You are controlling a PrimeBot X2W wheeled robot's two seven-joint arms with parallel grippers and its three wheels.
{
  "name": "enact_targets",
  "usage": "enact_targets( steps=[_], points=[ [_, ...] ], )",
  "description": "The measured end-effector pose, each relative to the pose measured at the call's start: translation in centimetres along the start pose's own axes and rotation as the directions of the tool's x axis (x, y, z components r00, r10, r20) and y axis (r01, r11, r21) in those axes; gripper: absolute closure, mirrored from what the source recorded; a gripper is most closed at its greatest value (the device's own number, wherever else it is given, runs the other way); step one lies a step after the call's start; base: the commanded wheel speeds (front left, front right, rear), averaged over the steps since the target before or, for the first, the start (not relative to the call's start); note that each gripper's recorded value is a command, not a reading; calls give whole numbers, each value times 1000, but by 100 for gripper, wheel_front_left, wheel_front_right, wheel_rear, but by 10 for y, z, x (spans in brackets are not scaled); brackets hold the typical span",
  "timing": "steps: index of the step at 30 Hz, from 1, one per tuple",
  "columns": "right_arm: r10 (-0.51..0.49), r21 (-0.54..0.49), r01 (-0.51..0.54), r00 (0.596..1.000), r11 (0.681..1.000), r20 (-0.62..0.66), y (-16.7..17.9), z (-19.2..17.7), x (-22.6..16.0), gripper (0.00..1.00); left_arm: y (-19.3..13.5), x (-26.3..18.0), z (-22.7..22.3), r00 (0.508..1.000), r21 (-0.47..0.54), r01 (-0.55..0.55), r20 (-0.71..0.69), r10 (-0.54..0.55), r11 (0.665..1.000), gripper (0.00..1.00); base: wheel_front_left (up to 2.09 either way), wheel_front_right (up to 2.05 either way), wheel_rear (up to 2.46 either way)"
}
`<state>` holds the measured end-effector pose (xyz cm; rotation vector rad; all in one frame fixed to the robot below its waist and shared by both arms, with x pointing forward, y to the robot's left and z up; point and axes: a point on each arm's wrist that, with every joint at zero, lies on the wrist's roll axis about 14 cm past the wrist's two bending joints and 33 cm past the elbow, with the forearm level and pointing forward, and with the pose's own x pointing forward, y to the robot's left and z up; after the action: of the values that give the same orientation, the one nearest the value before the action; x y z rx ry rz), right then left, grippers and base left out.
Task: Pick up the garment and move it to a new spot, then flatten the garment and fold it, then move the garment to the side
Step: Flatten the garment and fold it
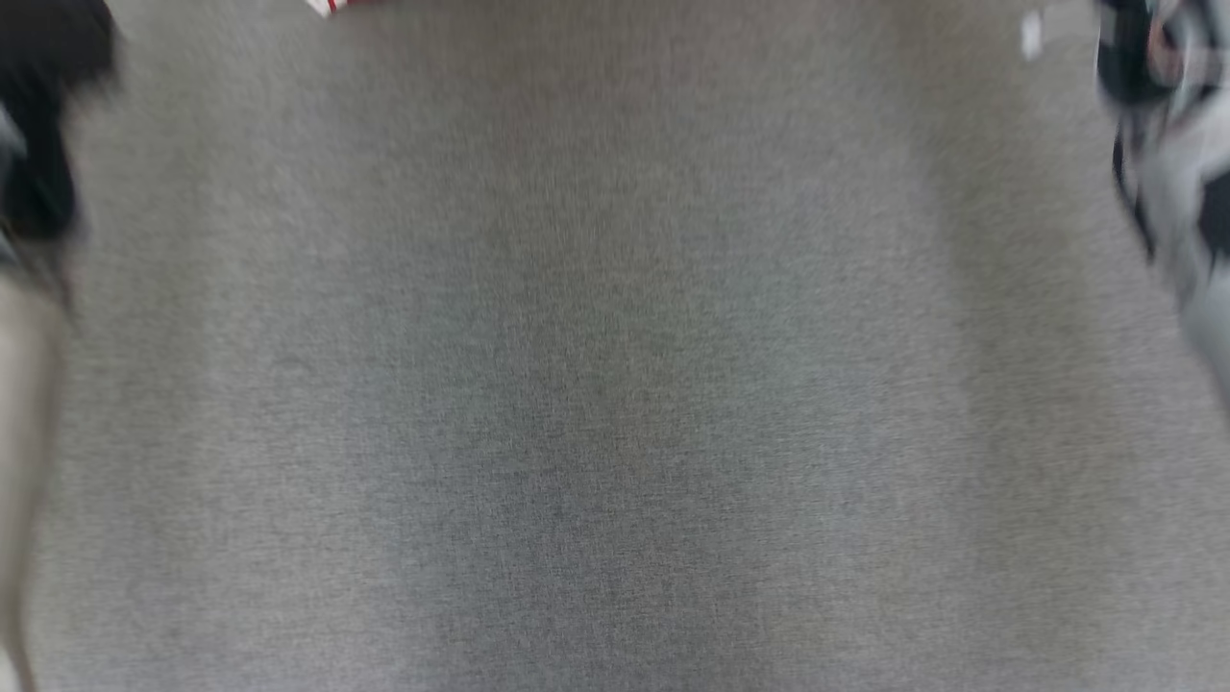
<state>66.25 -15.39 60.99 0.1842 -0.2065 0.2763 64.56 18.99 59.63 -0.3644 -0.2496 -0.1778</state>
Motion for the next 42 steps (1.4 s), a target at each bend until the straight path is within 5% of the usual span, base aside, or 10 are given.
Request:
enact_targets(
  steps=[18, 36, 42],
  points=[
    [-136, 178, 182, 960, 967, -244, -4, -85, -215, 100, -40, -216, -55, 964, -110, -150, -239, 120, 983, 100, 0, 0, 0],
    [-258, 141, 360, 845, 922, -468, 3, -109, -343, 100, -45, -323, -72, 896, -149, -315, -373, 241, 937, 100, 0, 0, 0],
    [-273, 137, 390, 817, 911, -509, 6, -116, -353, 100, -51, -329, -78, 889, -175, -325, -391, 237, 930, 100, 0, 0, 0]
  ],
)
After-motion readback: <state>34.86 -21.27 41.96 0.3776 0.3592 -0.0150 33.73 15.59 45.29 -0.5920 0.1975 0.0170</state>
